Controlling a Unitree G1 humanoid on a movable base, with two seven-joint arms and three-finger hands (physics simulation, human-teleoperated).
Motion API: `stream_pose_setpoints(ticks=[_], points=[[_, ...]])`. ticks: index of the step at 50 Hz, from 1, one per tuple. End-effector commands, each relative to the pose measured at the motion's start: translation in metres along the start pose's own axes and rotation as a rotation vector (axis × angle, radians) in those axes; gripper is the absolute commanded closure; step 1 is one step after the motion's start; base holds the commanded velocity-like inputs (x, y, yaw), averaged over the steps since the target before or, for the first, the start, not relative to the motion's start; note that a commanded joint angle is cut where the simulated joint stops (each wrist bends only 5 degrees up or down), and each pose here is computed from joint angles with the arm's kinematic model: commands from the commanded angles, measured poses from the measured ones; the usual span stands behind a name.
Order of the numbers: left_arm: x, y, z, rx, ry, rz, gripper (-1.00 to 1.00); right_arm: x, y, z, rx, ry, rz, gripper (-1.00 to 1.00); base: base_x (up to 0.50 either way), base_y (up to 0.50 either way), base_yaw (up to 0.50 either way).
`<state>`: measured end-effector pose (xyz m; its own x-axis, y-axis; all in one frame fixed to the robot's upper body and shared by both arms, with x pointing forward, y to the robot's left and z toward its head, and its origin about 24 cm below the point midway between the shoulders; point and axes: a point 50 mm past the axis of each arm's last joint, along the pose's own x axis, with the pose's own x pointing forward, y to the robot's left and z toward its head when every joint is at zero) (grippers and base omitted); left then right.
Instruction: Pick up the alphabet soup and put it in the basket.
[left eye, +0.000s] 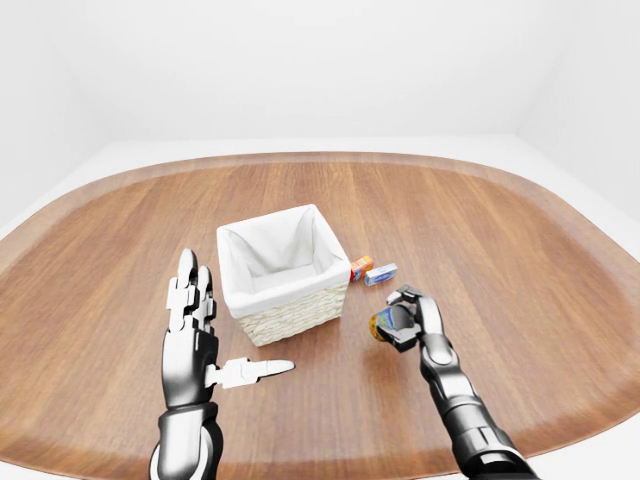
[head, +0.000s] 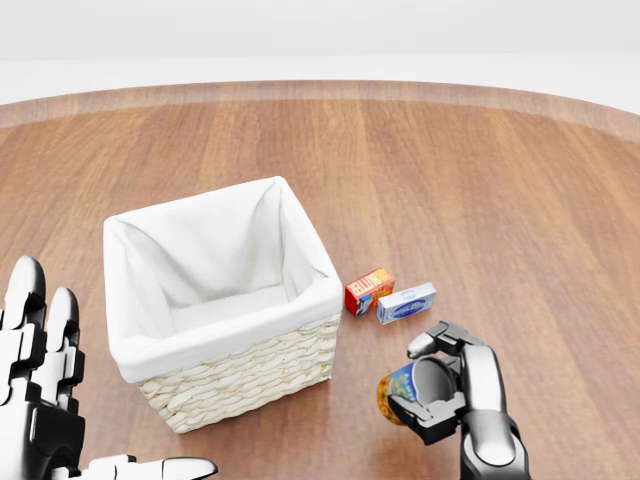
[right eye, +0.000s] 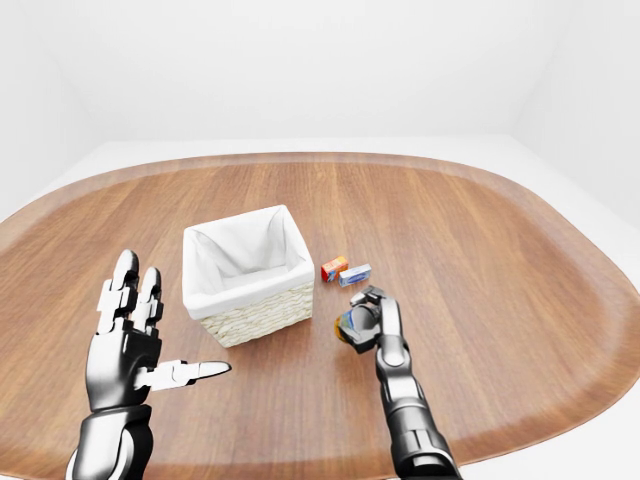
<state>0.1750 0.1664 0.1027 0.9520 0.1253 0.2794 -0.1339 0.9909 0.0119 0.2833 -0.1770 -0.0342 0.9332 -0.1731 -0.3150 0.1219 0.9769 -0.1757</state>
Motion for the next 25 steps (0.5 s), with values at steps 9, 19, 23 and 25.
stream_pose_setpoints(ticks=[9,19,23,25], points=[[-0.001,0.001,0.0,-0.001,0.001,0.002,-1.0,-0.019,-0.01,0.051,0.028,-0.272,-0.013,1.0,0.0,0.0,0.0],[-0.001,0.001,0.001,-0.002,-0.002,0.002,-1.0,-0.037,-0.012,0.082,0.078,-0.408,0.029,1.0,0.0,0.0,0.0],[-0.001,0.0,0.001,-0.001,-0.001,0.0,-1.0,-0.045,-0.015,0.092,0.084,-0.436,0.02,1.0,0.0,0.0,0.0],[-0.001,0.0,0.001,-0.001,0.0,-0.002,-1.0,-0.049,-0.015,0.096,0.084,-0.449,0.016,1.0,0.0,0.0,0.0]])
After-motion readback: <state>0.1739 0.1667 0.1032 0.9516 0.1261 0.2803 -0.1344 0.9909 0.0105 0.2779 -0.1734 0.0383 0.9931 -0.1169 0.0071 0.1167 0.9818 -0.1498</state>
